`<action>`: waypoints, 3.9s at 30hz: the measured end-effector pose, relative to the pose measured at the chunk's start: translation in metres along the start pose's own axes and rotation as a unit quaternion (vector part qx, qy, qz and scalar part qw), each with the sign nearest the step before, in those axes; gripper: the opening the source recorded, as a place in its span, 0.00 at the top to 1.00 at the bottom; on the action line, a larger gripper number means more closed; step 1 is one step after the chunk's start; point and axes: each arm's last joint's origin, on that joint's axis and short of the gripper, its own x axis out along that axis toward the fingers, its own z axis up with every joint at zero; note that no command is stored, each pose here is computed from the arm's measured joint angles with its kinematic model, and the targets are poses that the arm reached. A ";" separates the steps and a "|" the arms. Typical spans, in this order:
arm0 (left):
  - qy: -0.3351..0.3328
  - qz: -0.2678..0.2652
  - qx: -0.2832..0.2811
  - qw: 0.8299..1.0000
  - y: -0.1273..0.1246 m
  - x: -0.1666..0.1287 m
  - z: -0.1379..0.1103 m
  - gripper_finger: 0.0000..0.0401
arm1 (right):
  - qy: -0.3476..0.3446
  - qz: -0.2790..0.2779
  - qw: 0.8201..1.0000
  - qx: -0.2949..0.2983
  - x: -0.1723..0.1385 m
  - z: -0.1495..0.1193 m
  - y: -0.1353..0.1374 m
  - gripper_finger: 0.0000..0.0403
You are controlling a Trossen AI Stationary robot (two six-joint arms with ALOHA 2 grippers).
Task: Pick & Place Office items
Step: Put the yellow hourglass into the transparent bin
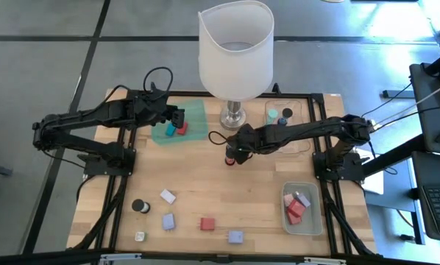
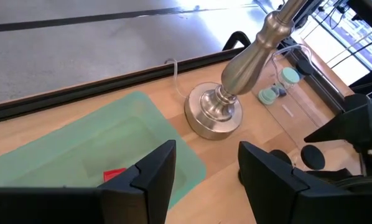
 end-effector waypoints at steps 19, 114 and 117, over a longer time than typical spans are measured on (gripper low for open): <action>-0.001 0.001 0.000 1.000 0.000 0.000 0.000 0.57 | 0.035 -0.016 0.999 -0.034 0.013 -0.005 0.002 0.29; -0.021 0.017 -0.014 1.000 0.001 0.000 0.001 0.57 | -0.028 -0.109 0.987 0.112 0.005 -0.021 -0.117 0.44; -0.021 0.017 -0.014 1.000 0.001 0.000 0.001 0.57 | -0.029 -0.108 0.987 0.113 0.005 -0.021 -0.117 0.44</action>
